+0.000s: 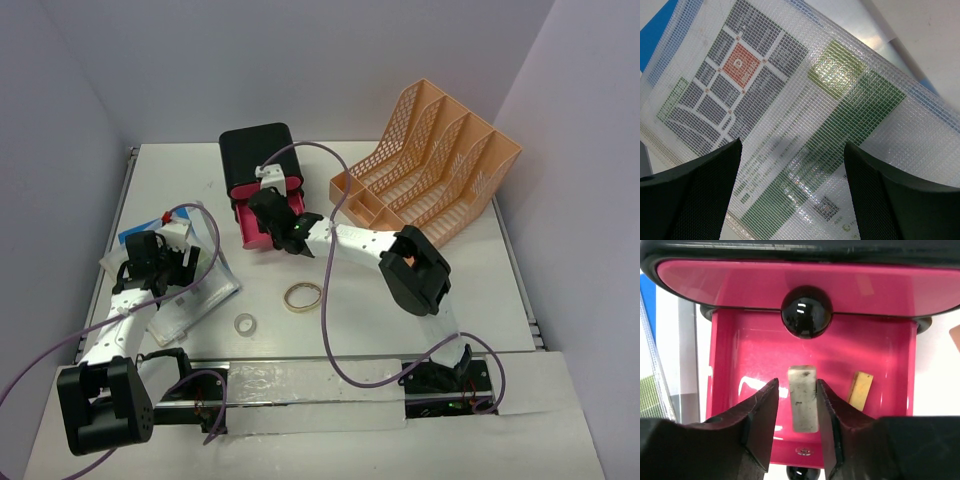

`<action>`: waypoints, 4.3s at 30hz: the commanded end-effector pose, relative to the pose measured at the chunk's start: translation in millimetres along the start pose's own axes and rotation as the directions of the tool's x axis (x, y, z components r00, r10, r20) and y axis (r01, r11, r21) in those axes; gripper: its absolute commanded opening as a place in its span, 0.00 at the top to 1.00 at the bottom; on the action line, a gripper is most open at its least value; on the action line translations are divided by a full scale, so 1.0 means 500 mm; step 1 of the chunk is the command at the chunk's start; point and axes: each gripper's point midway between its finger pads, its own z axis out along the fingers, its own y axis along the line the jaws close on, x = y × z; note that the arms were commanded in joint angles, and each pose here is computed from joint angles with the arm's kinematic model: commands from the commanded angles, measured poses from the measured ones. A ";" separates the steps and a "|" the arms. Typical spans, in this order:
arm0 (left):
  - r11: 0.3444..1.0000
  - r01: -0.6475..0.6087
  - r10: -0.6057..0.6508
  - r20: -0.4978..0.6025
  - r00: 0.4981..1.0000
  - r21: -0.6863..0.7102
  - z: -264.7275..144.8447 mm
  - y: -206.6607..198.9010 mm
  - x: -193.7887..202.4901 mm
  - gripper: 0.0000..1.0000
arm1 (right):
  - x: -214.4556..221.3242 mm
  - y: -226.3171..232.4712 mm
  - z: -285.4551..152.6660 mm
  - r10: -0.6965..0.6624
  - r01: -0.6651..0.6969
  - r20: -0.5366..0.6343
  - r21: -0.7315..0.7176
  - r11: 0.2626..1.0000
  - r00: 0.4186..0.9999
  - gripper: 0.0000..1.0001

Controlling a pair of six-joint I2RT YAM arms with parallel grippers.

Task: Organize the desk

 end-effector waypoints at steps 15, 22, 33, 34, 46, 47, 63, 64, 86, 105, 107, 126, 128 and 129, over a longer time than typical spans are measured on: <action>1.000 -0.004 0.004 0.034 0.999 0.004 -0.001 0.002 -0.016 0.11 | -0.052 -0.020 -0.145 0.202 -0.199 0.012 -0.130 0.971 0.979 0.56; 1.000 -0.005 0.004 0.038 0.999 0.009 -0.001 0.001 -0.018 0.11 | 0.063 -0.017 -0.186 0.419 -0.435 -0.116 -0.210 0.876 0.901 0.64; 1.000 -0.005 0.005 0.046 0.999 0.001 -0.007 0.002 -0.018 0.11 | 0.143 0.017 -0.144 0.526 -0.561 -0.199 -0.236 0.794 0.827 0.60; 1.000 -0.005 0.005 0.045 0.999 -0.001 -0.008 0.003 -0.018 0.11 | 0.144 0.018 -0.136 0.526 -0.560 -0.196 -0.231 0.795 0.828 0.59; 1.000 -0.008 0.008 0.043 0.999 -0.002 -0.004 0.004 -0.017 0.11 | 0.131 0.018 -0.083 0.513 -0.539 -0.166 -0.231 0.810 0.842 0.57; 1.000 -0.007 0.007 0.043 0.999 -0.002 -0.004 0.004 -0.017 0.11 | 0.127 0.018 -0.079 0.511 -0.535 -0.160 -0.231 0.813 0.845 0.57; 1.000 -0.008 0.008 0.038 0.999 -0.004 -0.001 0.004 -0.016 0.11 | 0.041 -0.001 -0.064 0.559 -0.552 -0.054 -0.259 0.792 0.827 0.67; 1.000 -0.007 0.007 0.037 0.999 -0.003 -0.001 0.004 -0.015 0.11 | 0.035 -0.001 -0.059 0.564 -0.556 -0.050 -0.261 0.789 0.824 0.67; 1.000 -0.007 0.007 0.029 1.000 0.002 0.003 0.004 -0.013 0.11 | -0.046 -0.016 0.084 0.653 -0.639 -0.056 -0.288 0.713 0.755 0.67; 1.000 -0.009 0.009 0.030 1.000 0.005 0.002 0.002 -0.012 0.11 | 0.052 -0.019 0.079 0.801 -0.811 -0.173 -0.264 0.523 0.573 0.42; 1.000 -0.010 0.010 0.032 0.999 0.005 0.001 0.002 -0.013 0.11 | 0.063 -0.018 0.089 0.806 -0.818 -0.179 -0.253 0.516 0.564 0.41; 1.000 -0.013 0.013 0.031 0.999 0.010 0.002 0.000 -0.011 0.11 | 0.065 -0.037 0.137 0.870 -0.867 -0.140 -0.249 0.431 0.473 0.41; 1.000 -0.013 0.013 0.031 0.999 0.009 0.002 0.000 -0.011 0.11 | 0.058 -0.035 0.139 0.875 -0.870 -0.139 -0.260 0.420 0.464 0.41; 1.000 -0.013 0.013 0.031 0.999 0.009 0.002 0.000 -0.011 0.11 | 0.056 -0.033 0.141 0.876 -0.870 -0.140 -0.263 0.417 0.462 0.41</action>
